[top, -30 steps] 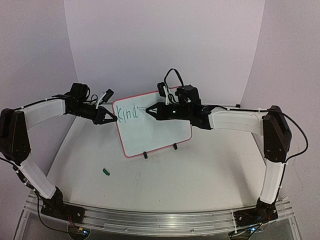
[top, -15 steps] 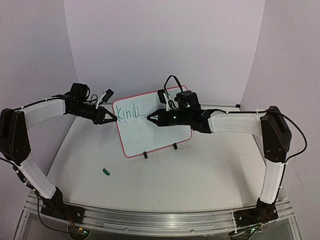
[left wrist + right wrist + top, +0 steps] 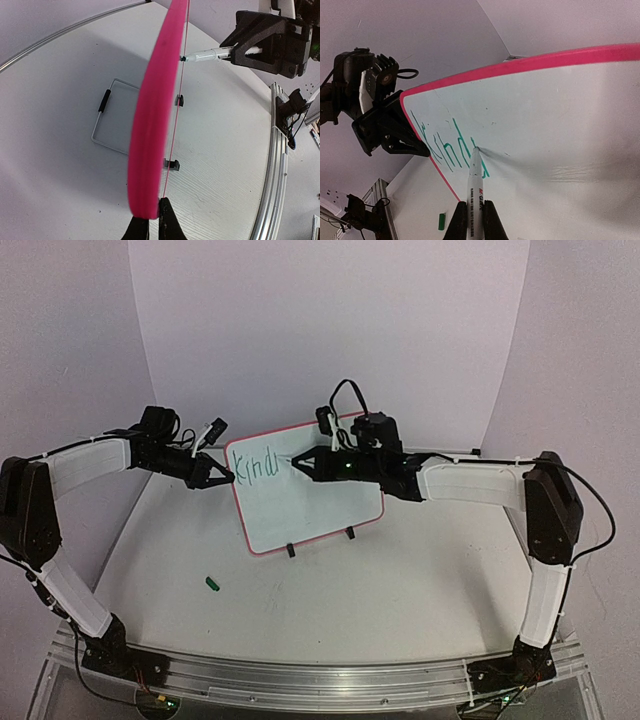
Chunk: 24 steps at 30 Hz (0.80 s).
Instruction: Write a sentence on the whiteboard
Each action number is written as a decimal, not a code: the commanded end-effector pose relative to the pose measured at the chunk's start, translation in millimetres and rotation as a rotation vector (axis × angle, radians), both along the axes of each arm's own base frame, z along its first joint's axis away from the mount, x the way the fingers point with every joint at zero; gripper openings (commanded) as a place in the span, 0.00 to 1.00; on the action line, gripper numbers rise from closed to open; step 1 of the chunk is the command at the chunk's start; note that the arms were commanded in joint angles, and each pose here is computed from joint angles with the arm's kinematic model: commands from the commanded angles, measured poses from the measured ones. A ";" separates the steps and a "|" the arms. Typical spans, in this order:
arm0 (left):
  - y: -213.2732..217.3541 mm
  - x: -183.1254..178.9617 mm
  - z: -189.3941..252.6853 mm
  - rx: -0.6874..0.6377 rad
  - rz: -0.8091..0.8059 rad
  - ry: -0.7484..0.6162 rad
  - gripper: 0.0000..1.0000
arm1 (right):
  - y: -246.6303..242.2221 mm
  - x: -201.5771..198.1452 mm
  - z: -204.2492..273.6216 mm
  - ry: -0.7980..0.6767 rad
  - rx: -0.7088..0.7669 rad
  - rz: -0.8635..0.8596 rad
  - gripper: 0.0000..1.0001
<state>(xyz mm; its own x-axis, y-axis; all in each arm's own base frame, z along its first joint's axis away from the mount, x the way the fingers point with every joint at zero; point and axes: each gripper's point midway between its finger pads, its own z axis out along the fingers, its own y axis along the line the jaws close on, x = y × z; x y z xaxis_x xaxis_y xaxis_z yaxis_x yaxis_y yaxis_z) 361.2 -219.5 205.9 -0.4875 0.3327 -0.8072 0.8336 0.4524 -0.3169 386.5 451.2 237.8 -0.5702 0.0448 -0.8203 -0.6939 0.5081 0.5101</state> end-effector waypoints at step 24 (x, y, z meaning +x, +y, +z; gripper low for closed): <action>5.4 2.9 -6.6 0.059 0.020 -0.004 0.00 | -26.7 12.0 12.5 -0.030 0.021 -0.105 0.00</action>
